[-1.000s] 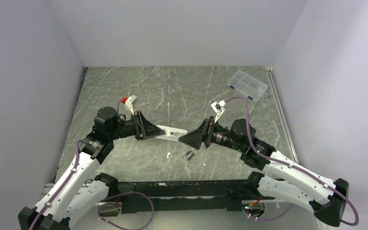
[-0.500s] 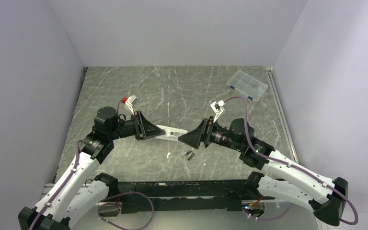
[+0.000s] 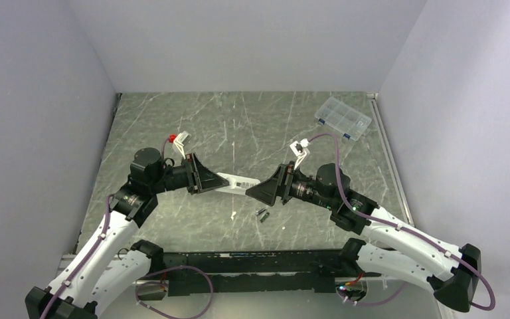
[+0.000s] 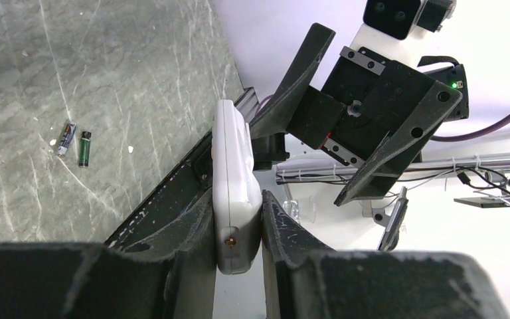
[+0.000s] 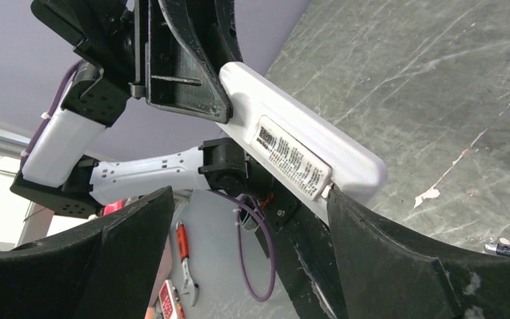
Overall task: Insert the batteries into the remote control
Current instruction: Remove the battery cover from the remote control.
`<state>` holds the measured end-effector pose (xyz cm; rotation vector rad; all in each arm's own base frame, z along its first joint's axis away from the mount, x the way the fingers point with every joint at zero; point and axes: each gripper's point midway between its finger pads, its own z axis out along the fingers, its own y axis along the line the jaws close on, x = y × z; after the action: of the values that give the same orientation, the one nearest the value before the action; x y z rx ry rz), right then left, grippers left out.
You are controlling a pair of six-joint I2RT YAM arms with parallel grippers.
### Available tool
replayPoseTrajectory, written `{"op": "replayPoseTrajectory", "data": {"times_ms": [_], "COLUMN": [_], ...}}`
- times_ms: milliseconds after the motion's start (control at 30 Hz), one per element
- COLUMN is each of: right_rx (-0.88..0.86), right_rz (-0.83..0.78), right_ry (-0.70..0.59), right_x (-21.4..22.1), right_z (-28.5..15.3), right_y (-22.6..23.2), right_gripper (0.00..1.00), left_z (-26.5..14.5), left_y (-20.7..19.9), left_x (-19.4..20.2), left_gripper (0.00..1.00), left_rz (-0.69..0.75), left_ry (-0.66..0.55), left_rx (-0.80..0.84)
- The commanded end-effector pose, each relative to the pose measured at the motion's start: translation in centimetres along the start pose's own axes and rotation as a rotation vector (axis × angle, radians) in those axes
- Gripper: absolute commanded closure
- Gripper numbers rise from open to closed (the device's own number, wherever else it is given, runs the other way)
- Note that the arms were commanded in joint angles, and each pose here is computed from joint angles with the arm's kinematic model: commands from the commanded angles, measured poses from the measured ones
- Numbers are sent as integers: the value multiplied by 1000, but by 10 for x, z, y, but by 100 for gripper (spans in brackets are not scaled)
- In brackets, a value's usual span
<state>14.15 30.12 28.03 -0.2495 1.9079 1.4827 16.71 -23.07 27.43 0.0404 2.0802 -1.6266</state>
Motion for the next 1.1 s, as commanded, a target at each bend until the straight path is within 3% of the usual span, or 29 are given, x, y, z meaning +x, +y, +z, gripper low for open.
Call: {"op": "replayPoseTrajectory", "data": {"times_ms": [0,1067], "right_rx": [-33,-214], "right_rz": [-8,-25], "right_ry": [-35,-77], "right_x": [-9,-24], "right_z": [2,-10], "right_y": [10,53], "right_gripper": [12,12], "left_z": [-3,-3], "left_y": [-26,-16], "left_x": [-6,-2], "left_gripper": [100,100], "left_rz": [66,66], "left_ry": [-11,-7], "left_rx": [84,55]}}
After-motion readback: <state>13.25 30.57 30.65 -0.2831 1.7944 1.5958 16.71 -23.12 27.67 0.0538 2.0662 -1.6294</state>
